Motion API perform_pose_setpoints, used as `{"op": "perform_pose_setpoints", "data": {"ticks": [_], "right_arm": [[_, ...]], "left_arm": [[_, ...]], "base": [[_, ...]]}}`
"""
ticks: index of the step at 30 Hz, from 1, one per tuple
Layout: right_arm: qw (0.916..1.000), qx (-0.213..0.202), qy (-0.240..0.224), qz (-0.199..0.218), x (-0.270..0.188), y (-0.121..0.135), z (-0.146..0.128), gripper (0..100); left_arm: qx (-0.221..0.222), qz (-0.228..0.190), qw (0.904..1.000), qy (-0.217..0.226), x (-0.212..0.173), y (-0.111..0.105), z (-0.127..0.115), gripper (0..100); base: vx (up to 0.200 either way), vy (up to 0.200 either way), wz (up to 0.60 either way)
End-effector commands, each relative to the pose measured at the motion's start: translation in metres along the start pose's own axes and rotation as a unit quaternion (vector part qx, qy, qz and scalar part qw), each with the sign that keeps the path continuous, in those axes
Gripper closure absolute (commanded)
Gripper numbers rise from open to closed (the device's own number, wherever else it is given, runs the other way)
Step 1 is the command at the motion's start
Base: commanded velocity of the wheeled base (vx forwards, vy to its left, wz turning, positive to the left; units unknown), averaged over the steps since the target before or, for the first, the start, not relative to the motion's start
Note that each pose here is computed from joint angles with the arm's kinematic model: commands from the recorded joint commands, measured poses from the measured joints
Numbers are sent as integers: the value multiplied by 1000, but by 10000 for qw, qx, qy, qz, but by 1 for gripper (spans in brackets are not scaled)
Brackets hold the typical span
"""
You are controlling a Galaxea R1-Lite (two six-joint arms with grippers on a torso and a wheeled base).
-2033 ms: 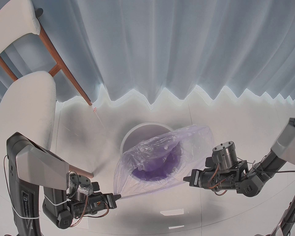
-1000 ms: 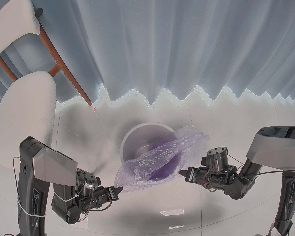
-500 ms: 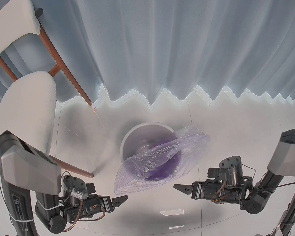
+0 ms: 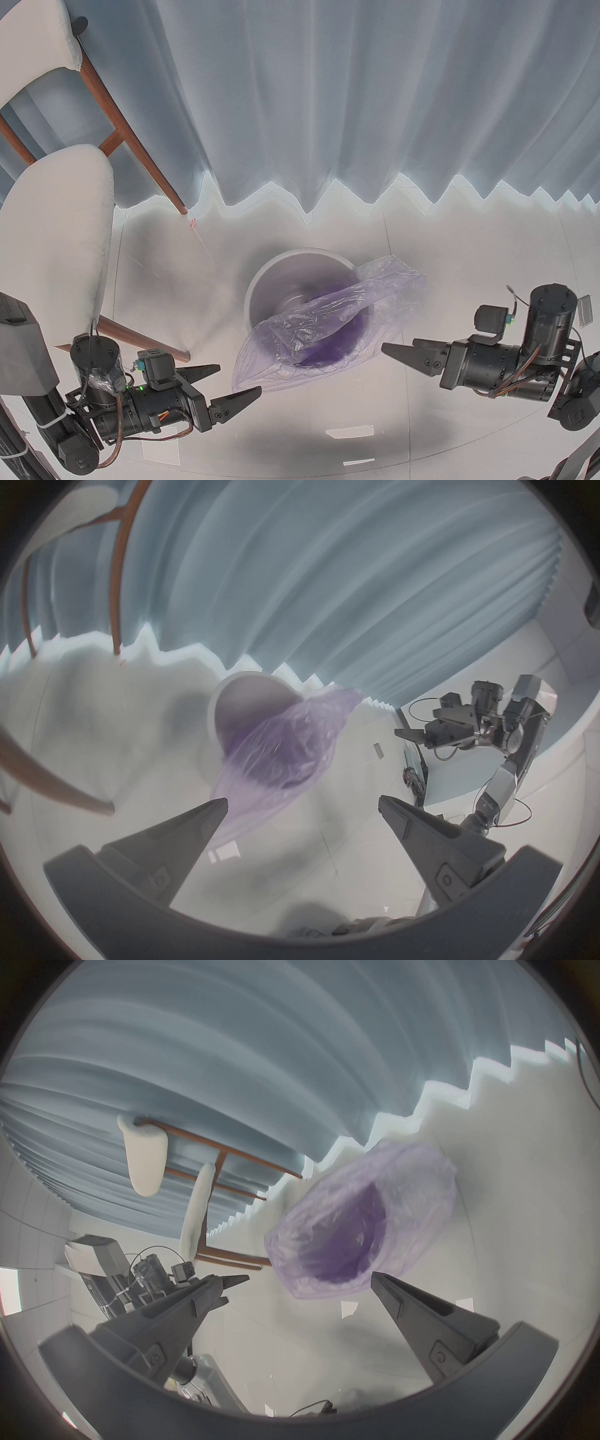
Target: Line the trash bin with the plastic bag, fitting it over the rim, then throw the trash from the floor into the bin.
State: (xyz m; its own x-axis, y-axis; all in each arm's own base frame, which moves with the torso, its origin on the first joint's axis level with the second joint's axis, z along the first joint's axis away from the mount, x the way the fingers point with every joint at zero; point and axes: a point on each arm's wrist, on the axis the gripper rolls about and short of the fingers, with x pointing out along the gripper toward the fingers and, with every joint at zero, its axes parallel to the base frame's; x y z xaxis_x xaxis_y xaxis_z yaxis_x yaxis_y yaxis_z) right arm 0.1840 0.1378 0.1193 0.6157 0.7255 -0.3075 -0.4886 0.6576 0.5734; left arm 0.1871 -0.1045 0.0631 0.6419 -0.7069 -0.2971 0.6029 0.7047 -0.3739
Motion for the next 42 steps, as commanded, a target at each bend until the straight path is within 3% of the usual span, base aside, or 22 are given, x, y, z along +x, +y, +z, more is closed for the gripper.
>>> {"op": "perform_pose_setpoints", "data": {"ticks": [1,3,10,14,20,31,32,42], "right_arm": [[9979,-127,-628,117,-23,3,25,0],[9970,-155,-744,172,-28,5,29,0],[9961,-150,-620,615,-37,11,29,0],[9957,-143,-674,615,-37,11,32,0],[9963,-96,-617,583,-35,9,30,0],[9965,116,-574,602,-34,8,30,0],[9965,126,-563,605,-34,8,30,0],[9962,201,-548,649,-33,8,30,0]], "left_arm": [[488,-185,9958,-753,1,3,33,0],[560,-223,9936,-951,12,8,45,0],[788,-558,9908,-947,62,18,50,0],[858,-699,9886,-1017,85,19,52,0],[927,-1075,9859,-881,111,1,43,0],[898,-1114,9868,-760,131,2,37,0],[899,-1114,9868,-760,131,1,37,100],[828,-962,9869,-994,132,12,50,100]], "base": [[0,0,0],[0,0,0],[0,0,0],[0,0,0],[0,0,0],[0,0,0],[0,0,0],[0,0,0]]}}
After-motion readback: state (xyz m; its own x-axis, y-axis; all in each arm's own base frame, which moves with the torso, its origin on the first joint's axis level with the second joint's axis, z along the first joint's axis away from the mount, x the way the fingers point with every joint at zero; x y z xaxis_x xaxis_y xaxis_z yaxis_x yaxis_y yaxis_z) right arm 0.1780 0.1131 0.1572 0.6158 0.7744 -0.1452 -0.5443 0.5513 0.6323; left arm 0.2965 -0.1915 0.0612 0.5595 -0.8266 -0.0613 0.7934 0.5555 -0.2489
